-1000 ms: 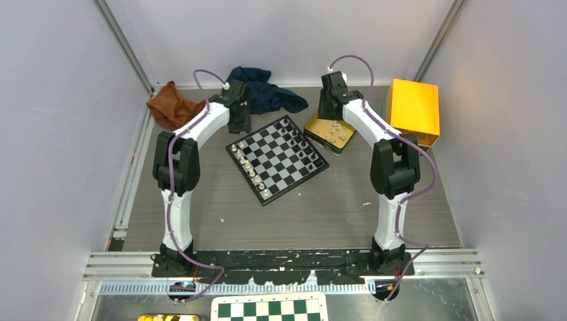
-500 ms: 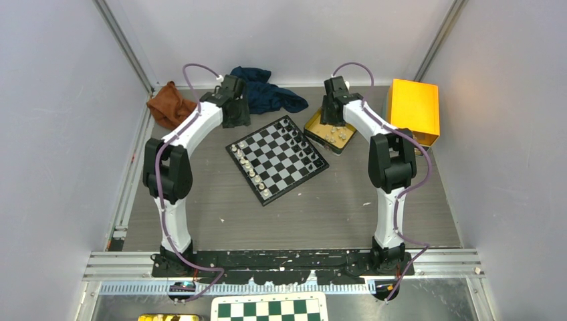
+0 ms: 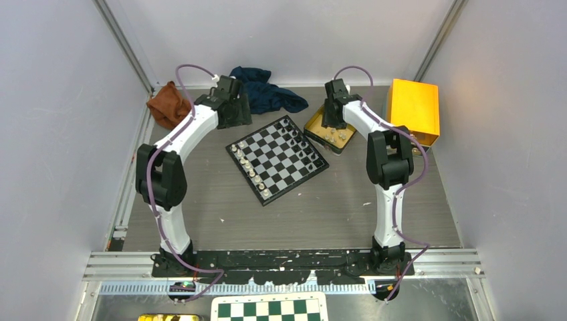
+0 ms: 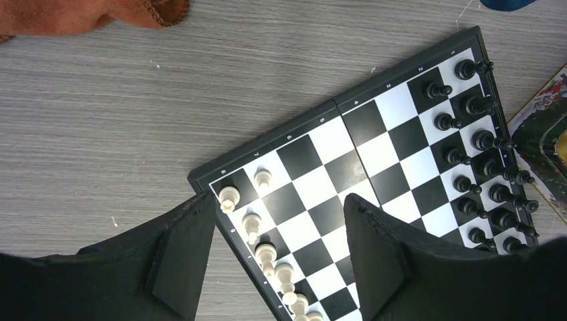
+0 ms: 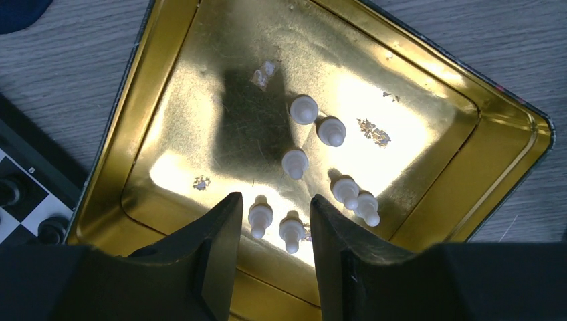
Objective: Set up the chess pieces on the board
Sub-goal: Pick up the chess piece from the storage box.
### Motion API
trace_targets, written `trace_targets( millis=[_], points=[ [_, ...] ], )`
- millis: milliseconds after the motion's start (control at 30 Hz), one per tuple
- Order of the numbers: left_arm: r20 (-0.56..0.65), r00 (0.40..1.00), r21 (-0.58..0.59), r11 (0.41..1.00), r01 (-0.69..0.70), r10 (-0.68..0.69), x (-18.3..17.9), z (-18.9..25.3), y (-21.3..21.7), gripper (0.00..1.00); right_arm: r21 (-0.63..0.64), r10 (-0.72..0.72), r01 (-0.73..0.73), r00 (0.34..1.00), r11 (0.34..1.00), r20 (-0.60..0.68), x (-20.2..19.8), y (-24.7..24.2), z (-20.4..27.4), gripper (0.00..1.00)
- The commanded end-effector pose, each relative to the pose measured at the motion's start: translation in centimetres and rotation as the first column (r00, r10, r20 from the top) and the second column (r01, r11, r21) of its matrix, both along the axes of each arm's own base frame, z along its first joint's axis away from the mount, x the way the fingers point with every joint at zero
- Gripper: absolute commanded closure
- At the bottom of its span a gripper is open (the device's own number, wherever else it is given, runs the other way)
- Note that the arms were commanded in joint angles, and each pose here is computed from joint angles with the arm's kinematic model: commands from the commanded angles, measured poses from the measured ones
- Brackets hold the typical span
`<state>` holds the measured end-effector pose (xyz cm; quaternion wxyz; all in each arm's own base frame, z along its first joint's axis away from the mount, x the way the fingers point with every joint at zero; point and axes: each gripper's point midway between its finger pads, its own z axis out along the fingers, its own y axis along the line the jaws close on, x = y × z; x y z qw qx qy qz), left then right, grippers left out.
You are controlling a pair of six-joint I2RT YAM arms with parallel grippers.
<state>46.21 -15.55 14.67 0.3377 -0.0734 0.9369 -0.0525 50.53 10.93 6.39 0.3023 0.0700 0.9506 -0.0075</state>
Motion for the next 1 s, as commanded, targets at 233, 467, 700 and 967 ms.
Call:
trace_targets(
  millis=[233,467,700,967],
  points=[
    [0.117,0.993,-0.02,1.0,-0.01,0.012,0.3,3.6,0.6,0.29,0.002,-0.032,0.032,0.998,0.999,0.055,2.1,-0.7,1.2,0.54],
    [0.122,0.992,-0.017,1.0,-0.006,0.008,0.1,3.6,0.7,0.29,0.002,-0.033,0.033,0.998,0.999,0.048,2.3,-0.8,0.7,0.55],
    [0.128,0.992,-0.017,1.0,-0.001,0.003,0.1,3.7,0.7,0.29,-0.003,-0.035,0.035,0.998,0.999,0.042,2.6,-1.0,0.1,0.57],
    [0.128,0.992,-0.017,1.0,0.003,-0.001,-0.1,3.7,0.7,0.3,-0.004,-0.041,0.042,0.998,0.999,0.04,2.8,-1.3,-0.3,0.63]
  ],
)
